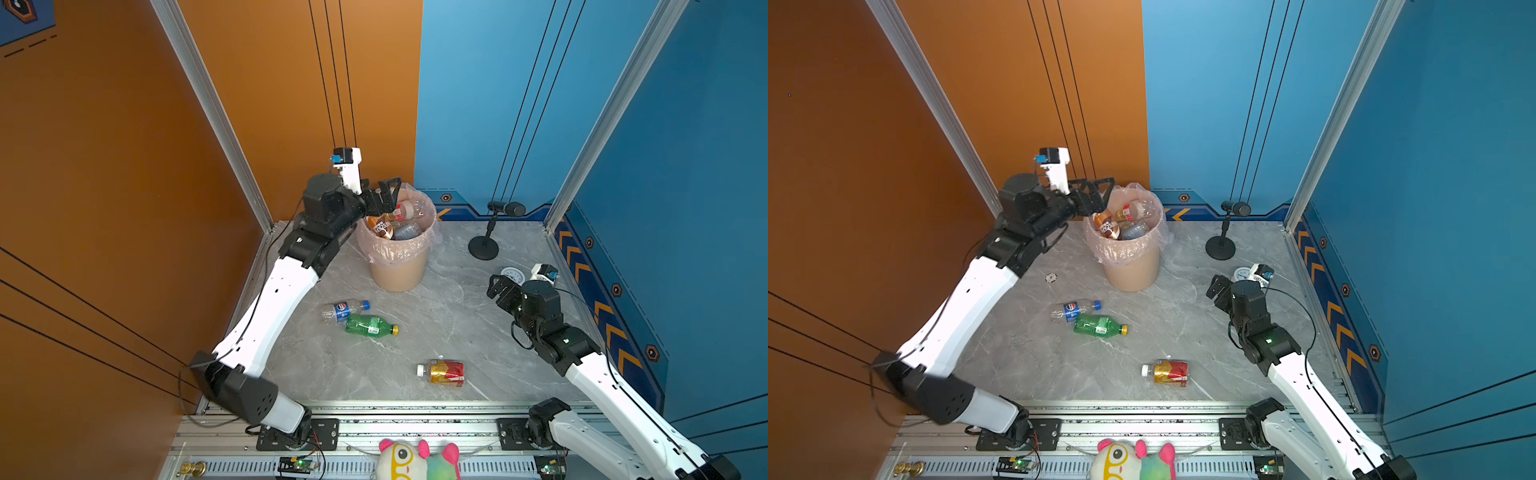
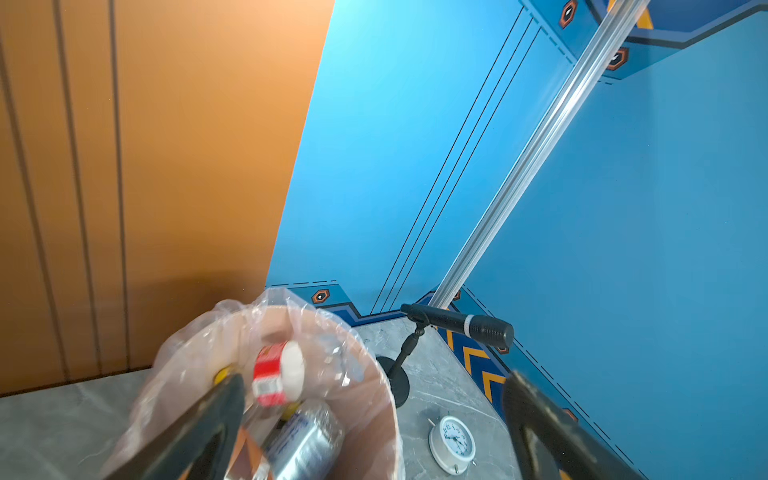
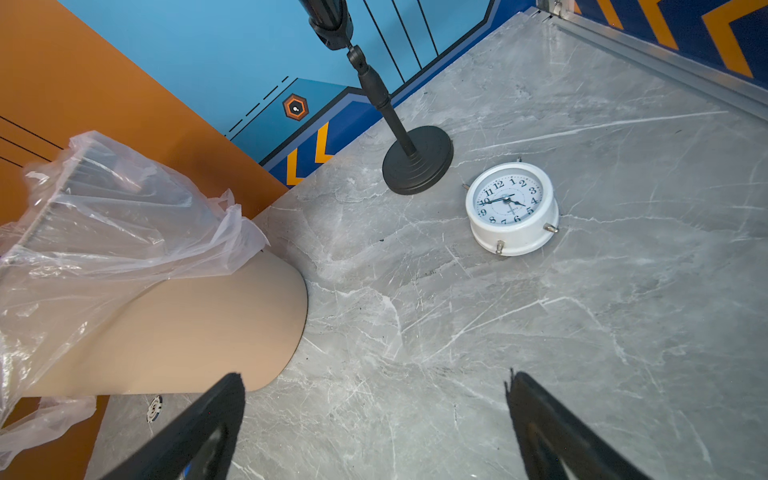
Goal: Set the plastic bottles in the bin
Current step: 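Reach the right gripper to the gold-and-red white-capped bottle while the left arm withdraws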
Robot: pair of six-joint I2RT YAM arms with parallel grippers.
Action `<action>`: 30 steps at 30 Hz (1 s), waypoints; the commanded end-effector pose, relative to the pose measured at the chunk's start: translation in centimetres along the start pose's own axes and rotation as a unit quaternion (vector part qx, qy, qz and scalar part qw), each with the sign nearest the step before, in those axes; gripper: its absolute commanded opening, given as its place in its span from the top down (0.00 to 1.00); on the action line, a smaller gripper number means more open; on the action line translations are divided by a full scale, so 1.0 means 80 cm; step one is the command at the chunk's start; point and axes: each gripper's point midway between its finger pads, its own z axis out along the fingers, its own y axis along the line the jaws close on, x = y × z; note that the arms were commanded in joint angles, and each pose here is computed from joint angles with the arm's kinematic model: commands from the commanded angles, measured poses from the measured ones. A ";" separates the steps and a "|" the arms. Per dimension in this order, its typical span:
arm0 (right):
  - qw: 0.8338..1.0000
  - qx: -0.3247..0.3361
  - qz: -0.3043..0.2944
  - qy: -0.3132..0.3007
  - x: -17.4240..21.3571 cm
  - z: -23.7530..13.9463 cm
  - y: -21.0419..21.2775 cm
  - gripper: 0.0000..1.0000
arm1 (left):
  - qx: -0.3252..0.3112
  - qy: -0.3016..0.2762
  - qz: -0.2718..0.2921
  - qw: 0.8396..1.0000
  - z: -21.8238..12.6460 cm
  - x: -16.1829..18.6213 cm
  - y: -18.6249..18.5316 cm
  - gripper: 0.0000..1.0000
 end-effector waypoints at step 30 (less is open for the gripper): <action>0.851 -0.178 -0.400 0.289 0.259 -0.093 0.066 0.00 | -0.239 0.072 -0.067 0.966 -0.211 0.239 0.168 0.02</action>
